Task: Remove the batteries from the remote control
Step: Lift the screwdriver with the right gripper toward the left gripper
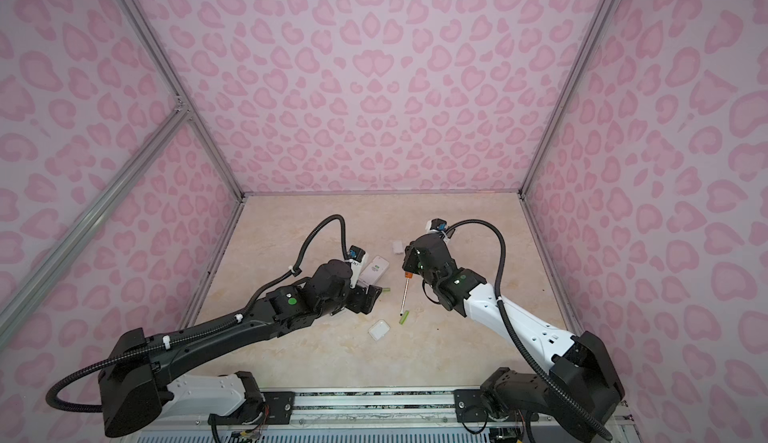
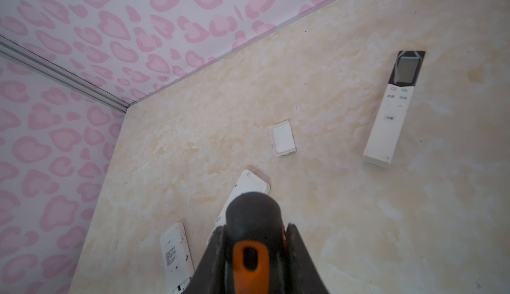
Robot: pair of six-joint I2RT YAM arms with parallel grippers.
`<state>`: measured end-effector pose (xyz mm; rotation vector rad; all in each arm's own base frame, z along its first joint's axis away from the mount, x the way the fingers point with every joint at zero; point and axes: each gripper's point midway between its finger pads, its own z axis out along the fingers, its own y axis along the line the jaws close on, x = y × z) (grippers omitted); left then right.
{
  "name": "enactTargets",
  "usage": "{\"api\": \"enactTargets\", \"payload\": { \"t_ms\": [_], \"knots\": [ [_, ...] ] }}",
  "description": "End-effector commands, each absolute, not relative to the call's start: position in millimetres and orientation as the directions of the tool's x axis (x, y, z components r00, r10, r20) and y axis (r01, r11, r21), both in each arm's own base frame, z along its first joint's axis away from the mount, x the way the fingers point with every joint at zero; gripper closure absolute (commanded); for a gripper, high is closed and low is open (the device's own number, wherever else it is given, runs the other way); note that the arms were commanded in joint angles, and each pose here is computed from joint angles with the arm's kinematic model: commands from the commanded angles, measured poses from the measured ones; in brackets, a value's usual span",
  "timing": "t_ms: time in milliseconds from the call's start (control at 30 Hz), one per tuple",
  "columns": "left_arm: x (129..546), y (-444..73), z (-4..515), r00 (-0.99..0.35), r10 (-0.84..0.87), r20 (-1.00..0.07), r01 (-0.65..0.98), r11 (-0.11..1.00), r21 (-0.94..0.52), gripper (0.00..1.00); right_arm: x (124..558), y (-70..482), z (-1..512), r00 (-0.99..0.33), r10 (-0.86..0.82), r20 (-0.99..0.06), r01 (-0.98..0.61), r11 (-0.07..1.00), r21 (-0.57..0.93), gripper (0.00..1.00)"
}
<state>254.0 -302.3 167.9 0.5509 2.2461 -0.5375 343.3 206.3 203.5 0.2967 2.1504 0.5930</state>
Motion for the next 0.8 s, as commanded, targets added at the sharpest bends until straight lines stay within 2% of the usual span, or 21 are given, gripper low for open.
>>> {"api": "enactTargets", "payload": {
  "t_ms": [0, 167, 333, 400, 500, 633, 667, 733, 767],
  "knots": [
    [249.6, -329.9, 172.5, -0.652, 0.179, -0.737, 0.568, 0.759, -0.318, 0.14, 349.2, 219.4, 220.9, -0.572, 0.458, -0.680, -0.024, 0.820, 0.572, 1.00],
    [242.2, -349.4, 166.7, -0.679, 0.177, -0.712, 0.598, 0.697, -0.396, 0.22, 350.6, 222.8, 224.8, -0.566, 0.470, -0.677, -0.027, 0.810, 0.586, 1.00],
    [240.9, -359.2, 155.2, -0.702, 0.184, -0.688, 0.597, 0.679, -0.427, 0.27, 351.0, 224.5, 224.8, -0.566, 0.478, -0.672, -0.029, 0.803, 0.595, 1.00],
    [241.0, -361.8, 151.3, -0.709, 0.192, -0.679, 0.596, 0.678, -0.431, 0.32, 350.8, 224.6, 225.9, -0.565, 0.483, -0.669, -0.029, 0.798, 0.601, 1.00],
    [239.6, -368.1, 151.9, -0.707, 0.197, -0.679, 0.610, 0.655, -0.446, 0.50, 350.3, 224.7, 227.3, -0.562, 0.480, -0.673, -0.034, 0.800, 0.599, 1.00],
    [237.6, -372.5, 160.0, -0.694, 0.218, -0.686, 0.640, 0.624, -0.449, 0.79, 349.5, 224.4, 226.8, -0.566, 0.468, -0.679, -0.042, 0.806, 0.590, 1.00],
    [238.0, -371.6, 163.0, -0.690, 0.220, -0.689, 0.646, 0.616, -0.450, 0.93, 348.8, 225.5, 229.6, -0.566, 0.457, -0.686, -0.060, 0.807, 0.587, 0.87],
    [238.3, -368.5, 172.0, -0.689, 0.210, -0.694, 0.662, 0.573, -0.483, 0.96, 346.2, 232.2, 236.4, -0.556, 0.407, -0.724, -0.144, 0.811, 0.567, 0.59],
    [240.0, -364.3, 175.8, -0.694, 0.203, -0.691, 0.666, 0.545, -0.508, 0.96, 345.2, 234.0, 240.9, -0.542, 0.386, -0.747, -0.189, 0.810, 0.555, 0.51]
  ]
}}
